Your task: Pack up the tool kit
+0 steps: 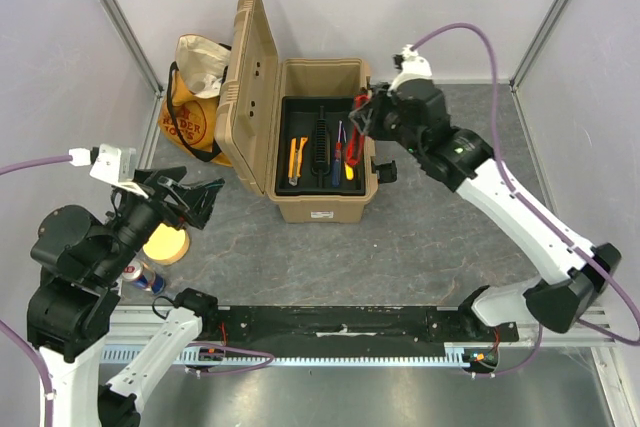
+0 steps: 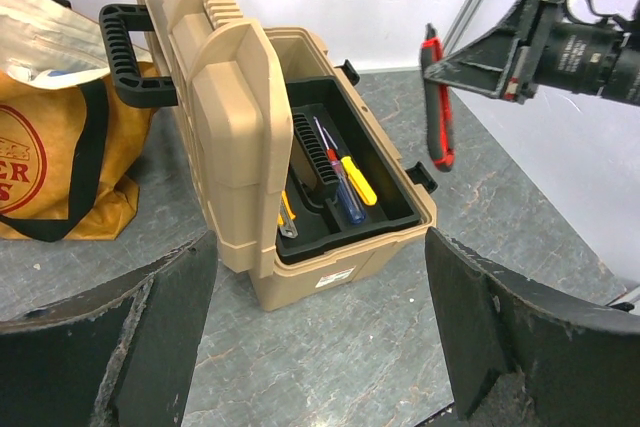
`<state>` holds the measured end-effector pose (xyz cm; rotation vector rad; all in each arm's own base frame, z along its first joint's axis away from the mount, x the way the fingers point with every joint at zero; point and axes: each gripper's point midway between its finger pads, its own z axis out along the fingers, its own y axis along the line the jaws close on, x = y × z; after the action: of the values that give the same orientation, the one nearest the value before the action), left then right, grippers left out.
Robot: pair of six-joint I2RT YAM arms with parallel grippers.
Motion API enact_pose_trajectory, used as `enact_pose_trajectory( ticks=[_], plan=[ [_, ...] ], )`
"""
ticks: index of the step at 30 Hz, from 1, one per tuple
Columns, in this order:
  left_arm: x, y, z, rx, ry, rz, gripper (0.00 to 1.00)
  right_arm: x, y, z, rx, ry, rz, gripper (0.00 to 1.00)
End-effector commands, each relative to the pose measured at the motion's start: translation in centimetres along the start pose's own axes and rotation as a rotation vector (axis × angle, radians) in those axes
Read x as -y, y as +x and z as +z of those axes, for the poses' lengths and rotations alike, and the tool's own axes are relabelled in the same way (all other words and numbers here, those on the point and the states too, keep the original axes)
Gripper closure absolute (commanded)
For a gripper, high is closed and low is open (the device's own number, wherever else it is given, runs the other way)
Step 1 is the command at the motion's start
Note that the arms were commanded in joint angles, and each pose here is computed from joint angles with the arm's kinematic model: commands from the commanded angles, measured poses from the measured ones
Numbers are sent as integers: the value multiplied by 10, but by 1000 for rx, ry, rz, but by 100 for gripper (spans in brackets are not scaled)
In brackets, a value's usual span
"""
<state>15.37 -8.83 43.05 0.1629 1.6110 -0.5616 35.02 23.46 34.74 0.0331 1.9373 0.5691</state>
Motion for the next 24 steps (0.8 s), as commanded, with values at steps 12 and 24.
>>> enact_pose_trajectory(
  ticks=[12, 24],
  plan=[
    [3, -19, -14, 58, -5, 23, 11, -89, 56, 78, 8, 60, -123, 100],
    [1, -18, -12, 50, -13, 34, 11, -70, 98, 119, -21, 174, -235, 100]
  ],
)
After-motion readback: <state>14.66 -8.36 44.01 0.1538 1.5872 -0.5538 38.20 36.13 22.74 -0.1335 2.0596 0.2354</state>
